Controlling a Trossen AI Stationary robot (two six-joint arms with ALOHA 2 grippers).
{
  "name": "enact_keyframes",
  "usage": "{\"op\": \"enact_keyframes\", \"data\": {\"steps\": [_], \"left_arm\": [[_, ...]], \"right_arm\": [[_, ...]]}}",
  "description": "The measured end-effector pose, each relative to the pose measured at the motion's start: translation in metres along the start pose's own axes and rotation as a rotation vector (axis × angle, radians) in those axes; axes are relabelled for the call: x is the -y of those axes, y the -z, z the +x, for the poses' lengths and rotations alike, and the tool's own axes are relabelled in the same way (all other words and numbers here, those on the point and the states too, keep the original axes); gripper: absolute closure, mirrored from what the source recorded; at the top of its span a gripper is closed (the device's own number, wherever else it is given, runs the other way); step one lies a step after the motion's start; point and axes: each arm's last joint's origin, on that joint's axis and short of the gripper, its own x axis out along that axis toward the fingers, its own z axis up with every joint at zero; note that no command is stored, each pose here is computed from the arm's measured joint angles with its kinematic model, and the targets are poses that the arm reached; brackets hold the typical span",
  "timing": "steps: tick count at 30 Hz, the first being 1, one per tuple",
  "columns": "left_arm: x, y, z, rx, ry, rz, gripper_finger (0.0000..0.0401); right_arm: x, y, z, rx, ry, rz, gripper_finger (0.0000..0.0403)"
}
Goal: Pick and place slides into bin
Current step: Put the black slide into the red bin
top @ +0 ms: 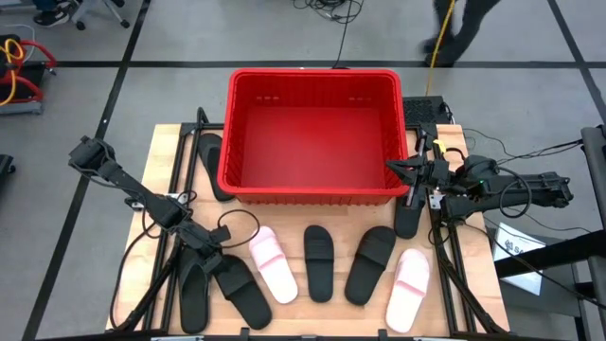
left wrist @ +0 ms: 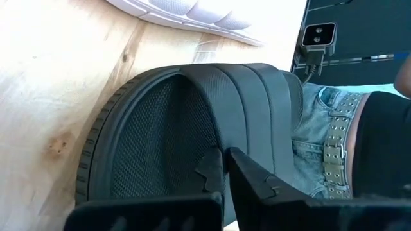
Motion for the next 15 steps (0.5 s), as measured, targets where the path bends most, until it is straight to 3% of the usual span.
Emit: {"op": "enact_keyframes", "data": {"steps": [15], "left_arm": [[0.0044, 0.0, -0.0002, -0.028, 0.052, -0.078, 0.04]], "right_arm": [[0.0, 0.0, 0.0001, 0.0, 0.0, 0.0, 0.0403]]}}
